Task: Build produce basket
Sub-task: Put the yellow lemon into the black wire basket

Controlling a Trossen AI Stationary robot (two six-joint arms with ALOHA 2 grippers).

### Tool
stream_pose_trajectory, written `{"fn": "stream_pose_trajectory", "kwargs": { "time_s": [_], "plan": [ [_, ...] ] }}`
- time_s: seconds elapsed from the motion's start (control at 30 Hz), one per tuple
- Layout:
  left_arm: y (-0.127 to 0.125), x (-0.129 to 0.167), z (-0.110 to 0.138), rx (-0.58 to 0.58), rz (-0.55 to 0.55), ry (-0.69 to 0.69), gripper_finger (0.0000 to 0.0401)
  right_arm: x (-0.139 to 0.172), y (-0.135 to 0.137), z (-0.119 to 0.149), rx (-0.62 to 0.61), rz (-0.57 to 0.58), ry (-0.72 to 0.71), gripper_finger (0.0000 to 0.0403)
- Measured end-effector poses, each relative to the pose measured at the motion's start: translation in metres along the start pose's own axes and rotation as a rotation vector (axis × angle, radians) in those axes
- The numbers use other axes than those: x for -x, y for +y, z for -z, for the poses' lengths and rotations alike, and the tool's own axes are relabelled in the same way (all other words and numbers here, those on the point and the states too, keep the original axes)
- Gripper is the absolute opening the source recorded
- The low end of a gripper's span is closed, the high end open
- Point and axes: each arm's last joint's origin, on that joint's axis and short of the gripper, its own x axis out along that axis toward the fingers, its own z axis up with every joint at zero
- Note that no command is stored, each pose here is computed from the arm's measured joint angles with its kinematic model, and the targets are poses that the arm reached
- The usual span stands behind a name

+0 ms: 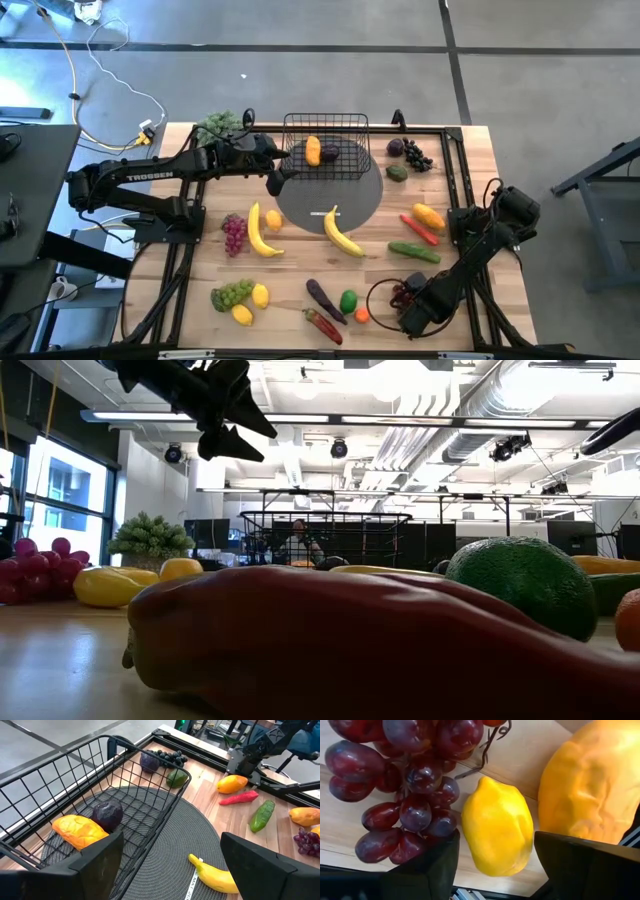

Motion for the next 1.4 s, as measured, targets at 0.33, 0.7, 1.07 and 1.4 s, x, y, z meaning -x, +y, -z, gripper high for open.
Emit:
{"fn": "stream_pose_trajectory", "kwargs": {
  "time_s": [0.33, 0.7, 1.07, 1.4],
  "plan": [
    [0.0, 0.0, 0.0, 0.0, 0.0, 0.0, 0.0323, 0.0, 0.001, 0.0, 0.002, -0.007, 0.003, 0.0177],
    [0.0, 0.0, 0.0, 0.0, 0.0, 0.0, 0.0323, 0.006, 0.0, 0.001, 0.009, -0.041, -0.007, 0.0135],
    [0.0, 0.0, 0.0, 0.0, 0.0, 0.0, 0.0323, 0.029, -0.012, 0.001, -0.101, -0.123, -0.072, 0.0134],
    [0.0, 0.0, 0.0, -0.019, 0.0, 0.0, 0.0323, 0.055, -0.02, -0.009, -0.139, -0.261, -0.202, 0.0134]
  ]
}}
